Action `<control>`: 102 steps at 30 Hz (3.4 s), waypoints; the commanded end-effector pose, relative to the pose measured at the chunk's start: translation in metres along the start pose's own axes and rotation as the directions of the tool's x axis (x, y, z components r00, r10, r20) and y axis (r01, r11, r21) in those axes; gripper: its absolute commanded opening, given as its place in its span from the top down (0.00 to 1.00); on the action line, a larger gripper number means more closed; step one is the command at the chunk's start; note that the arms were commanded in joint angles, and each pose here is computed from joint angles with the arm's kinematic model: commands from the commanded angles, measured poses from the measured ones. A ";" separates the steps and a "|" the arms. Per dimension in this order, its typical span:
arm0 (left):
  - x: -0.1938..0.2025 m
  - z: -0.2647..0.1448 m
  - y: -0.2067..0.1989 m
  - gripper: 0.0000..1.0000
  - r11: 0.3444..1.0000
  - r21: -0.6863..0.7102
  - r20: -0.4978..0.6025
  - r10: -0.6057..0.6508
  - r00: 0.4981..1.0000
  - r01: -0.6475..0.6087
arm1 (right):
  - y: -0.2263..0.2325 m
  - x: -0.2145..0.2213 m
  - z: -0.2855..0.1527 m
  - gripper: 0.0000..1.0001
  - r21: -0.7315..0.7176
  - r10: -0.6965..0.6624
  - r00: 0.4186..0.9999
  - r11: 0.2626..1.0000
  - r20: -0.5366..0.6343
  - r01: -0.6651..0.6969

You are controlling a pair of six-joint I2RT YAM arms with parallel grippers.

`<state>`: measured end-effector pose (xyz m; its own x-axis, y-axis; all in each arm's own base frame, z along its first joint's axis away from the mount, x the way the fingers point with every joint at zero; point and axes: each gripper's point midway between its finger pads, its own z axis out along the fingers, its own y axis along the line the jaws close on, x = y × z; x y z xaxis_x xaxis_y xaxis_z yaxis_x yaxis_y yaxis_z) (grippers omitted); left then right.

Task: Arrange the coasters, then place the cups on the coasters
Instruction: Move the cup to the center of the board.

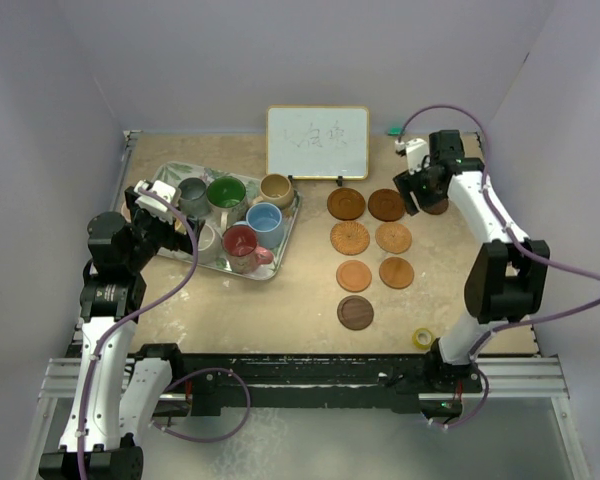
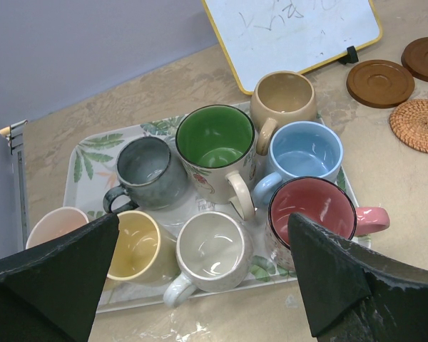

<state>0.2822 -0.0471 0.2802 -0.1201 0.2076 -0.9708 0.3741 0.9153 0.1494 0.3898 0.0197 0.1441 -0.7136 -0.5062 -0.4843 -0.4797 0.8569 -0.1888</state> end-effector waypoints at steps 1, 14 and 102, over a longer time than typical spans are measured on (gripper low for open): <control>-0.009 -0.001 0.002 0.01 1.000 -0.002 0.041 0.026 0.999 -0.026 | -0.047 -0.020 0.011 0.27 0.111 0.202 0.978 0.972 0.045 -0.206; -0.005 0.003 0.003 0.01 1.000 0.000 0.024 0.025 0.999 -0.025 | -0.125 -0.043 0.082 0.25 0.209 0.461 0.885 0.861 0.060 -0.463; -0.018 -0.003 -0.009 0.01 0.998 0.055 0.064 0.010 0.998 -0.013 | -0.041 0.138 0.026 0.40 0.016 0.389 0.841 0.910 -0.376 -0.414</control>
<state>0.2795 -0.0554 0.2804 -0.1085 0.2088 -0.9719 0.4207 0.8955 0.1454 0.3201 -0.0785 0.0610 -0.9781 -0.1079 -0.1781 -0.1113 0.9937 0.0094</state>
